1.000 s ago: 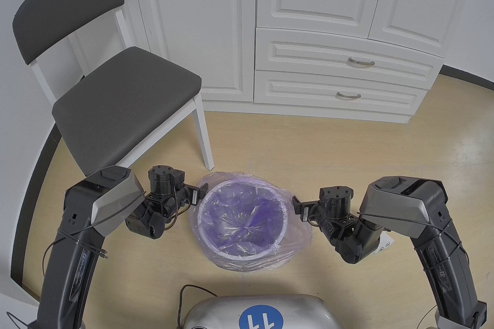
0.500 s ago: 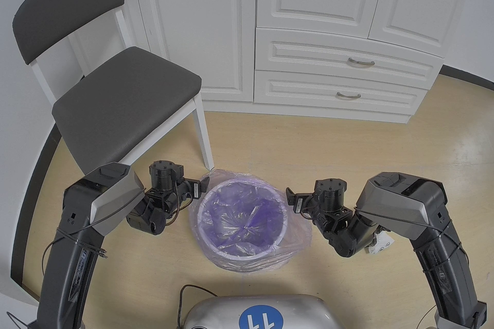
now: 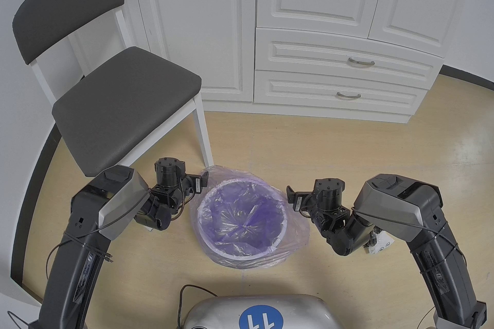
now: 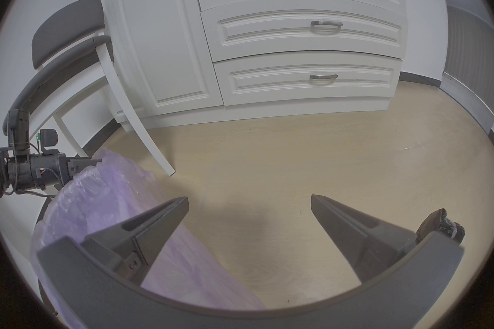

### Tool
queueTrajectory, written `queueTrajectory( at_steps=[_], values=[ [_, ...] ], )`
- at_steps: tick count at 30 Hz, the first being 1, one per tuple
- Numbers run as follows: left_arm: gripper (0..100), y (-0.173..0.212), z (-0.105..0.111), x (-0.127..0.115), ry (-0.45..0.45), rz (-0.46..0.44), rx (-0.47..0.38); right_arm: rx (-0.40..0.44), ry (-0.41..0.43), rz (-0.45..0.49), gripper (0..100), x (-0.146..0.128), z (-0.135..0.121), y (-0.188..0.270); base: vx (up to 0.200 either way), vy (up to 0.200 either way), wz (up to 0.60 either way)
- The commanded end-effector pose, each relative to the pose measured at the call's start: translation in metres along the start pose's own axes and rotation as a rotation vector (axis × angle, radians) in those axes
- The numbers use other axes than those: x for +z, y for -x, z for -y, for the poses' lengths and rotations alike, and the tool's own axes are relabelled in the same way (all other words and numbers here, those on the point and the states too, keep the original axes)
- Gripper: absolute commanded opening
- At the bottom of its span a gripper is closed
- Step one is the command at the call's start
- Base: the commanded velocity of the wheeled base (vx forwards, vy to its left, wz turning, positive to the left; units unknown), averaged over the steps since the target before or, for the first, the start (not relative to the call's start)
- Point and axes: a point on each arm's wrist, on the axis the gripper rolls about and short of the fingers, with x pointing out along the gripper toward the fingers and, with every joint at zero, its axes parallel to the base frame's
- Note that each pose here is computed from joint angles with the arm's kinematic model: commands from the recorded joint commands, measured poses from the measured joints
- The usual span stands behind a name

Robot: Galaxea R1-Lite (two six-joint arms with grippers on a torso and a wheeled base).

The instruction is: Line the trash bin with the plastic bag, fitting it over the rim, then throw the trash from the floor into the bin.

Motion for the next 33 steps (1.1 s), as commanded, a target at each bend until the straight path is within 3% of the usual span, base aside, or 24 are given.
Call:
queueTrajectory(
  at_steps=[1,7,10,14,23,27,33],
  values=[
    [100,-0.005,0.001,-0.007,0.000,-0.010,0.000,-0.001,0.002,-0.005,100,-0.003,0.001,0.000,0.000,0.000,0.00],
    [100,-0.003,0.000,-0.014,-0.007,-0.063,0.022,-0.007,0.000,-0.002,100,-0.001,0.003,-0.001,0.000,0.000,0.00],
    [100,0.006,-0.001,-0.020,-0.023,-0.180,0.040,-0.010,-0.001,-0.002,100,0.002,0.004,0.000,0.000,0.000,0.00],
    [100,0.009,-0.001,-0.022,-0.030,-0.230,0.041,-0.011,0.000,-0.002,100,0.004,0.005,0.002,0.000,0.000,0.00],
    [100,0.010,0.001,-0.019,-0.024,-0.227,0.035,-0.009,0.006,-0.010,100,0.022,0.005,0.019,0.000,0.000,0.00],
    [100,0.013,0.007,-0.021,-0.021,-0.240,0.023,-0.010,0.050,-0.102,100,0.028,0.006,0.040,0.000,0.000,0.00],
    [100,0.016,0.002,-0.002,0.000,-0.207,0.027,0.008,0.055,-0.112,100,0.042,-0.001,0.053,0.000,0.000,0.00]
  ],
)
